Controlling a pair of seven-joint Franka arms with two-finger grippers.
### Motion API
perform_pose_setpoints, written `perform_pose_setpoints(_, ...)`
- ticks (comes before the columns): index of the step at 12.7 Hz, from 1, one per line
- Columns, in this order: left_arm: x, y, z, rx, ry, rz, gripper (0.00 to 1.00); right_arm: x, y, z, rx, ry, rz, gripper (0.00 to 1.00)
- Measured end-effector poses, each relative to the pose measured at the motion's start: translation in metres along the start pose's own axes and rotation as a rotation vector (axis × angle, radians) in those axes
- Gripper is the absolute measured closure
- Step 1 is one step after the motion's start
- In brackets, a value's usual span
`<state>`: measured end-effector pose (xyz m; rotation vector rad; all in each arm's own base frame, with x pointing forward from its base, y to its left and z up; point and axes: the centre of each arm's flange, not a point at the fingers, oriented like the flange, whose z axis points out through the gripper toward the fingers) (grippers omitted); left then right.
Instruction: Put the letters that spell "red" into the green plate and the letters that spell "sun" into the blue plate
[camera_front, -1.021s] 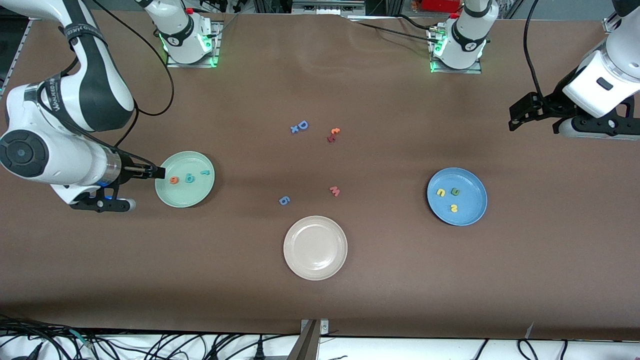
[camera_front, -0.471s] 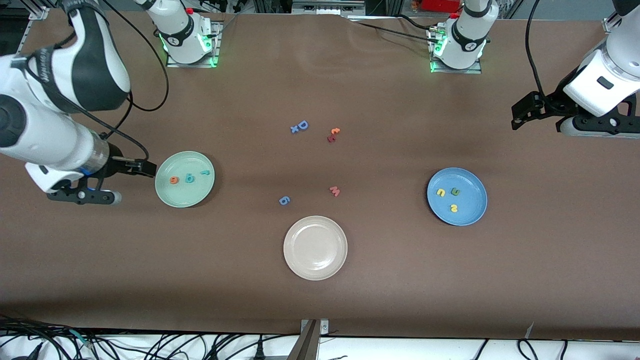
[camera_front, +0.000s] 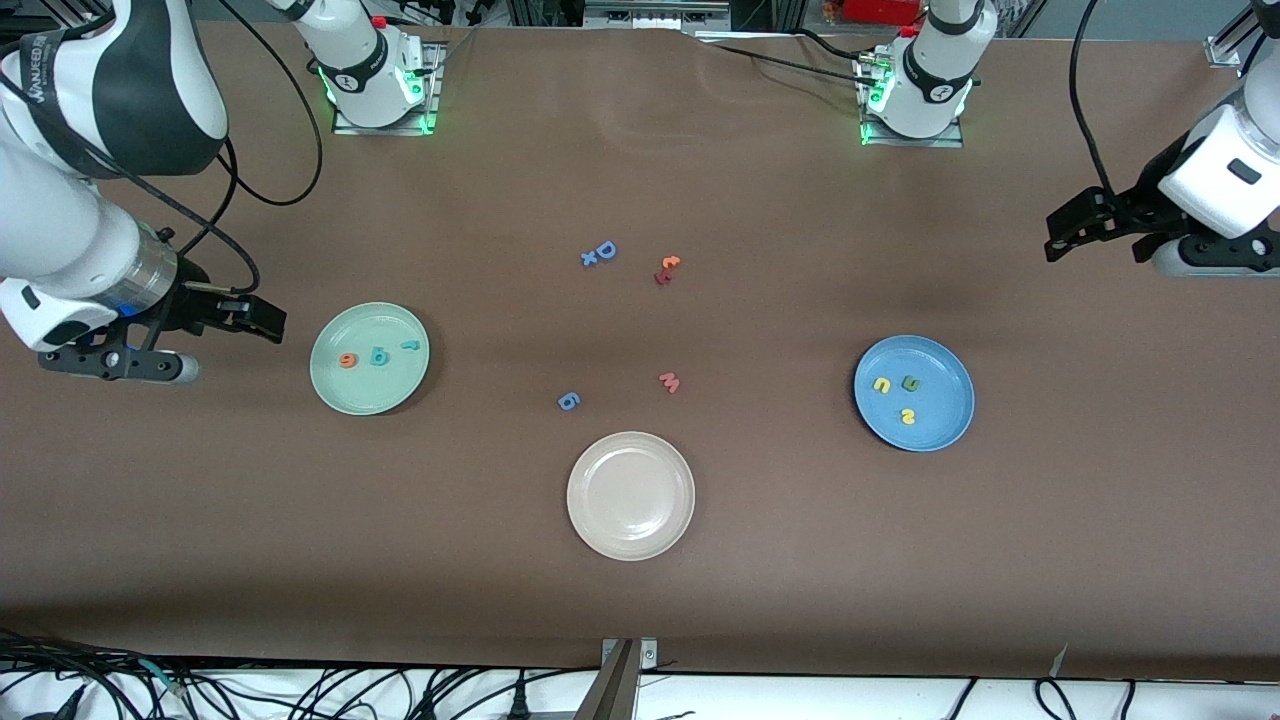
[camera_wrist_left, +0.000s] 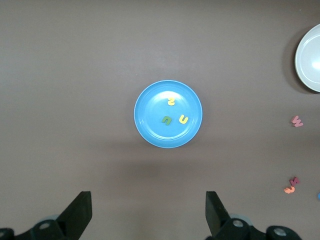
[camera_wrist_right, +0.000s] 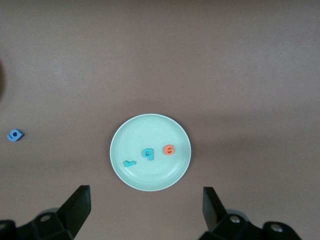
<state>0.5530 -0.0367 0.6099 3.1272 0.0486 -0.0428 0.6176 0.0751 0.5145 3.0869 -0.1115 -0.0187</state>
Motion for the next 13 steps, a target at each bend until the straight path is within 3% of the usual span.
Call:
perform_pose_setpoints(6, -0.003, 0.001, -0.003, 0.003, 0.005, 0.003, 0.0, -0.015, 0.011, -0.027, 0.003, 0.049, 0.003, 0.0)
perform_pose_setpoints(10, -0.003, 0.002, -0.003, 0.003, 0.005, 0.004, 0.0, -0.016, 0.011, -0.025, 0.008, 0.043, 0.029, 0.0)
perform_pose_setpoints(13, -0.004, 0.001, -0.003, 0.004, 0.002, 0.003, 0.0, -0.016, 0.009, -0.025, 0.046, 0.035, 0.052, 0.0)
